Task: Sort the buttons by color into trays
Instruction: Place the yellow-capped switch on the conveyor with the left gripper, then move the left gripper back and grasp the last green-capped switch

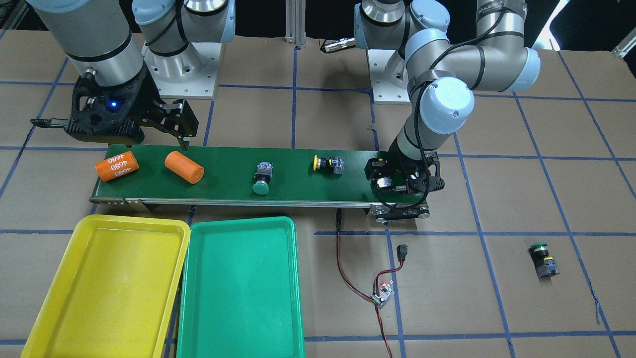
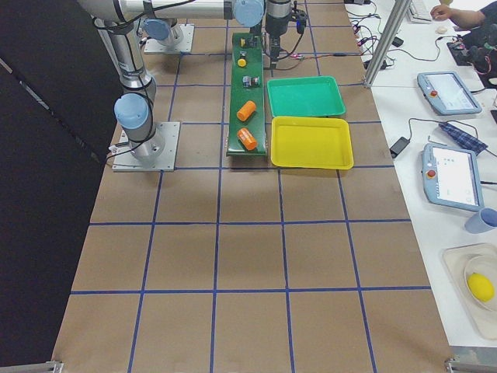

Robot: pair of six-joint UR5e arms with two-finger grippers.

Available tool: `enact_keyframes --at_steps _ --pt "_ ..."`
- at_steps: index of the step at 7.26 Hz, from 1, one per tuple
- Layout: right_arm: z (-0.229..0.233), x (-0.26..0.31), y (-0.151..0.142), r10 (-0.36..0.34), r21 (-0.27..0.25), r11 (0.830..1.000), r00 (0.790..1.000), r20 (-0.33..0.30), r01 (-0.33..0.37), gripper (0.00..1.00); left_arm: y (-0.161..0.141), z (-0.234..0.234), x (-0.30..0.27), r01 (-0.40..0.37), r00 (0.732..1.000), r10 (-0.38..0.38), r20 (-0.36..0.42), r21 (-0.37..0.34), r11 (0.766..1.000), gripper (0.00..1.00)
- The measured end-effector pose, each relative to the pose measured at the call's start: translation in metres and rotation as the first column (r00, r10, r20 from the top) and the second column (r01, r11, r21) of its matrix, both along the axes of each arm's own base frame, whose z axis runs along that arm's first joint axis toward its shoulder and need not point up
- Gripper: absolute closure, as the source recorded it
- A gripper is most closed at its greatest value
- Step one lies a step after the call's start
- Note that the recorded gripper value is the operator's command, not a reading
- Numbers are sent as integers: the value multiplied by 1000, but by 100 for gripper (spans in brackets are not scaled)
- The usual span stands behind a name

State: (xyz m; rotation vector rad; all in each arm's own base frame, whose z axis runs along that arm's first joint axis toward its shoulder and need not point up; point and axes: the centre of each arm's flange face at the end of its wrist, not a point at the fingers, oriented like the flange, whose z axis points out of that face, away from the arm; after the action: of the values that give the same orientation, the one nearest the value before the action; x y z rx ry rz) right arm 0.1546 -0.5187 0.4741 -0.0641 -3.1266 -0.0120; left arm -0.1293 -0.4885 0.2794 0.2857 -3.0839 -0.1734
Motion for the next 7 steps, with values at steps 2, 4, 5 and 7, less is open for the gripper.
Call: enact_keyframes --at_steps 2,4,5,7 --pt "0 0 0 1 0 1000 1000 0 -1 0 -41 35 88 -16 1000 15 -11 -31 999 0" --pt "0 0 0 1 0 1000 1000 0 -1 0 -82 23 226 55 997 -56 -43 -33 998 0" --pt "0 0 0 1 0 1000 1000 0 -1 0 -109 1 291 80 996 -82 -42 -60 995 0" --pt "0 0 0 1 0 1000 1000 0 -1 0 -166 -37 362 144 989 -146 -14 -106 984 0"
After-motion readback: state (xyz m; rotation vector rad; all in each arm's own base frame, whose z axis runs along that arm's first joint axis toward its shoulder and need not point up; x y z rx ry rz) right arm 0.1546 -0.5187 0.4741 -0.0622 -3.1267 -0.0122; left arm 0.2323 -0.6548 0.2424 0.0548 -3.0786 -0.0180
